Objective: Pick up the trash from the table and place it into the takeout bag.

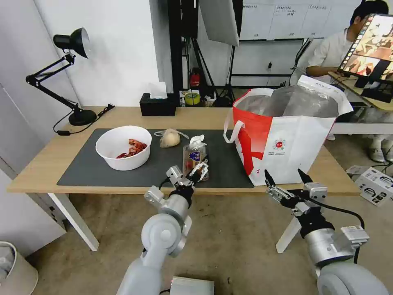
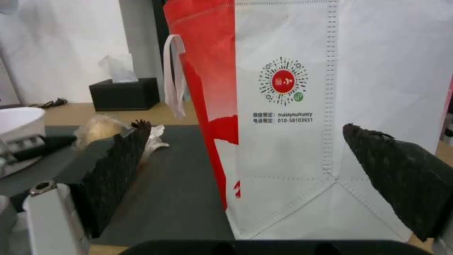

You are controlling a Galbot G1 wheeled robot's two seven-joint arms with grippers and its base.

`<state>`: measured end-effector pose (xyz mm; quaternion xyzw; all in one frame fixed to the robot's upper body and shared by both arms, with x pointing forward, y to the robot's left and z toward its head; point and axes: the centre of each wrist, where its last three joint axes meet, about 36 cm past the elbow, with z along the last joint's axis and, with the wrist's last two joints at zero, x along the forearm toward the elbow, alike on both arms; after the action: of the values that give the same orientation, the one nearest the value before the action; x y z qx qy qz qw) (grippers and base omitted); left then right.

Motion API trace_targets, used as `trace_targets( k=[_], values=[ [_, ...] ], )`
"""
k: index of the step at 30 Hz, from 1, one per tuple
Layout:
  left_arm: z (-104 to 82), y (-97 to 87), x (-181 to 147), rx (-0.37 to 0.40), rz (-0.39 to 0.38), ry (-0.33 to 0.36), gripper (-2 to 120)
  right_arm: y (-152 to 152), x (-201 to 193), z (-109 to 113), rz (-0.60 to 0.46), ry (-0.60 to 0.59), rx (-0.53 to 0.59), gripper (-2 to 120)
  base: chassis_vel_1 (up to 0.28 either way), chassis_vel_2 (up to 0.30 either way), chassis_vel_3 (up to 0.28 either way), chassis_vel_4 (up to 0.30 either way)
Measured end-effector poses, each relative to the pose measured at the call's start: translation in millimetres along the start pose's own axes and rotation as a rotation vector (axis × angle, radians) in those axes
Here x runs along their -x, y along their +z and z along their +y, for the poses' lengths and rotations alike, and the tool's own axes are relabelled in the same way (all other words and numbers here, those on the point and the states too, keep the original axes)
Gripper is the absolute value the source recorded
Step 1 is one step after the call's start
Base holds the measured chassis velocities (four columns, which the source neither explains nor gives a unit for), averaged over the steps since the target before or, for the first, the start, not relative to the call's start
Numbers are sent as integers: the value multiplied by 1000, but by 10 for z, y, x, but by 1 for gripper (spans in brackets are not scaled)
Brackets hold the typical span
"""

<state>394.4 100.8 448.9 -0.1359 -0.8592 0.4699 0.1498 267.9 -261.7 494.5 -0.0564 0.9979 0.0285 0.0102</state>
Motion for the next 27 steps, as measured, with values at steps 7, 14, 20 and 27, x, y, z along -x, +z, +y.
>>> trace_targets(
  k=[7, 14, 20, 27],
  values=[
    [73, 12, 58, 11, 1, -19, 49, 28, 48, -22, 2, -4, 0, 100, 0, 0, 0, 0],
    [117, 5, 88, 37, -5, -30, 25, 50, 148, -37, 9, -24, 38, 100, 0, 0, 0, 0],
    [162, 2, 112, 53, -7, -43, 1, -18, 322, -7, 44, -88, 181, 100, 0, 0, 0, 0],
    [191, 6, 125, 66, -11, -54, 0, -83, 571, 17, 94, -170, 329, 100, 0, 0, 0, 0]
  ],
)
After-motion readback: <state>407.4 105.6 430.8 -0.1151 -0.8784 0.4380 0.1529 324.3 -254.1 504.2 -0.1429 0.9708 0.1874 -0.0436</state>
